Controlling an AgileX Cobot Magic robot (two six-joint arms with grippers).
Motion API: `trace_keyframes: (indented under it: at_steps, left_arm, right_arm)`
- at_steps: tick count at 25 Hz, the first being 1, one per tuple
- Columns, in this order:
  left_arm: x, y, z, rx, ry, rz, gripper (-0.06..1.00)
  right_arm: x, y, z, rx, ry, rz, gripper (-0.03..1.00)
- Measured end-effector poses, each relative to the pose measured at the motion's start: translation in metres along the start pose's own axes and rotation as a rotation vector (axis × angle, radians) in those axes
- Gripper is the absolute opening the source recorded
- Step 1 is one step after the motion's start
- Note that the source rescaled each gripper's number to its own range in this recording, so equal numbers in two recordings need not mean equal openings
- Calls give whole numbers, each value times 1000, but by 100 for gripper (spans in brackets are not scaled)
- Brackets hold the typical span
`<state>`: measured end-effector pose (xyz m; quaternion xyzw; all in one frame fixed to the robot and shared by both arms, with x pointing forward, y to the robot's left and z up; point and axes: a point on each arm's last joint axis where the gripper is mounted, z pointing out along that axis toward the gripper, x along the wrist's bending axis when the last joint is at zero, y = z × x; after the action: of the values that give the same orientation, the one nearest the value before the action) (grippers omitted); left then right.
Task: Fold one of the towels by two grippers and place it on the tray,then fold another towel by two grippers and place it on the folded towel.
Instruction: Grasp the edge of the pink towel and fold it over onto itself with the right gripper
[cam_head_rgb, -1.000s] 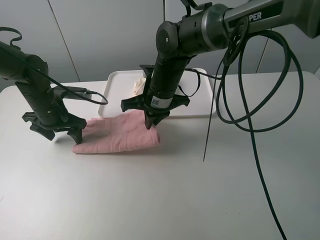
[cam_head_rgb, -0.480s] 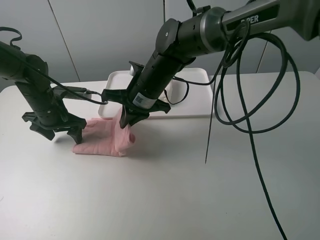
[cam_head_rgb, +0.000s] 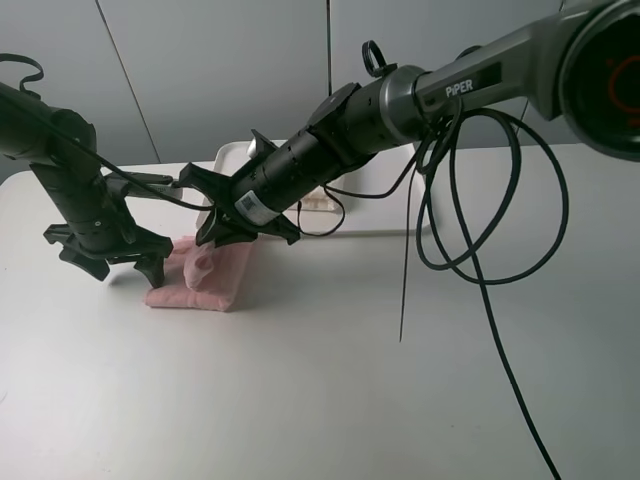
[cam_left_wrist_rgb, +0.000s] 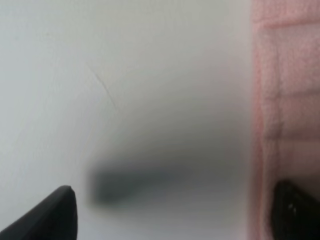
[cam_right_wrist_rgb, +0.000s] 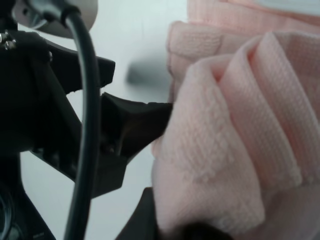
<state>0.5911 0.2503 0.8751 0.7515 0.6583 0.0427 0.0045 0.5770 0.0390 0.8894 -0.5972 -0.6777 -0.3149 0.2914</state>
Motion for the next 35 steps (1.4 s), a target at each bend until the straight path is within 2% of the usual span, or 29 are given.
trace_keyframes:
  at_steps: [3,17,22,27,35]
  left_arm:
    - [0,0,0,0,0,-2,100]
    - [0,-1,0,6,-1,-5,100]
    - [-2,0,-1,30,-24,-15,100]
    - [-5,13,-16,50,-64,-10,100]
    - [-4,34,-44,38,-59,5,100]
  right_arm:
    - [-5,0,7,-3,27,12,4]
    - [-19,0,20,-5,48,-5,4]
    - [-20,0,21,-10,58,-10,4]
    - [-20,0,21,-11,59,-14,4]
    - [-20,0,21,-11,59,-17,4]
